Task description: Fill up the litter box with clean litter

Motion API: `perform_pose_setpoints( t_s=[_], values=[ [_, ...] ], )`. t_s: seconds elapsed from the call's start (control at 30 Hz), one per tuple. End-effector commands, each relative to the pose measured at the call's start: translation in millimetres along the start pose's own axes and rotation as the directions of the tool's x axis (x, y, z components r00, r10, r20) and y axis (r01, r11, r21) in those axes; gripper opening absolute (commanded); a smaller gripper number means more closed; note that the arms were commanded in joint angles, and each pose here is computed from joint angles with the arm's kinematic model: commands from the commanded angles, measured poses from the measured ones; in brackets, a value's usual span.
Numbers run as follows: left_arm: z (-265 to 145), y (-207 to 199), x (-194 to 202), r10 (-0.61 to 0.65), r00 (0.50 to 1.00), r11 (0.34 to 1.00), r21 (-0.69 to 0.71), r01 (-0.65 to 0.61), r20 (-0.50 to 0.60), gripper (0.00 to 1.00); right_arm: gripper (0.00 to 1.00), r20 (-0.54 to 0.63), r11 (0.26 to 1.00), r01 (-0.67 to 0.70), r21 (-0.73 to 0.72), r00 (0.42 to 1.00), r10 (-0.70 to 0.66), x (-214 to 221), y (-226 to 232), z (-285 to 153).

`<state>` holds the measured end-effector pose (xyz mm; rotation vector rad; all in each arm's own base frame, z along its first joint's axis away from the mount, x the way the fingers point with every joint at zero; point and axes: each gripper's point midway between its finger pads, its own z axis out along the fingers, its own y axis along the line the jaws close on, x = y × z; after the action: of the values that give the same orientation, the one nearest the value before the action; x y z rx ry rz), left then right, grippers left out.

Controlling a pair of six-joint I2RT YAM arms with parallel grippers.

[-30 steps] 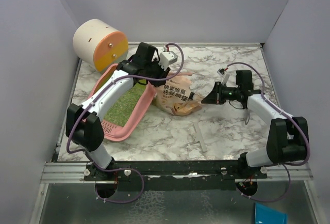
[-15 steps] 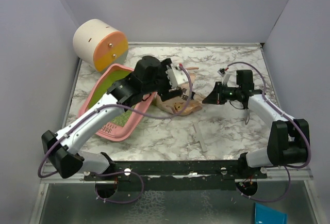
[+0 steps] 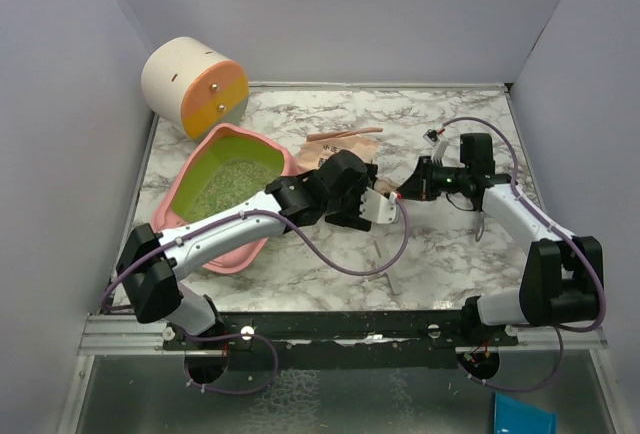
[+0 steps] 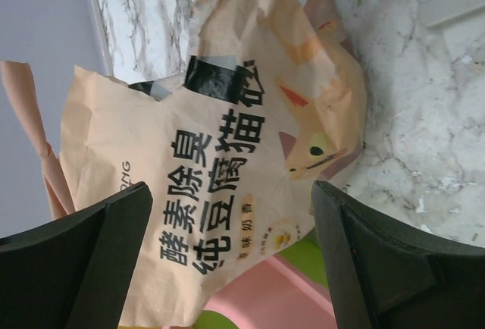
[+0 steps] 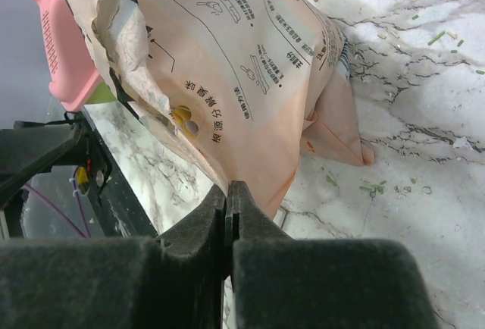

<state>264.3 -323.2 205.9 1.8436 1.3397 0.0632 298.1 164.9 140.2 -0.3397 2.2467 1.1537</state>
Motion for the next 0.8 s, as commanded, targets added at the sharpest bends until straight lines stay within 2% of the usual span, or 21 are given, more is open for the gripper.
perform_pose_setpoints(
  t_s=[0.0, 0.2, 0.6, 0.77],
  values=[
    [9.2, 37.6, -0.1, 0.022, 1.000, 0.997, -0.069, -0.023, -0.019, 0.90, 0.01, 0.023, 1.000, 0.024, 0.003, 0.999, -0.024, -0.3, 3.5, -3.4],
    [28.0, 44.9, 4.9, -0.025, 1.000, 0.999, -0.021, 0.025, -0.001, 0.90, 0.01, 0.028, 0.999, 0.032, 0.000, 0.999, -0.032, -0.7, 6.4, -5.4],
    [46.3, 1.2, 20.9, -0.096, 0.995, 0.987, 0.135, 0.093, 0.015, 0.90, 0.01, 0.033, 0.999, 0.032, -0.007, 0.999, -0.032, -3.8, 8.8, -6.0],
    [61.9, -25.2, 39.5, -0.120, 0.993, 0.973, 0.197, 0.122, -0.022, 0.90, 0.01, 0.033, 0.999, 0.034, -0.012, 0.999, -0.033, -4.8, 10.7, -6.5]
  ],
)
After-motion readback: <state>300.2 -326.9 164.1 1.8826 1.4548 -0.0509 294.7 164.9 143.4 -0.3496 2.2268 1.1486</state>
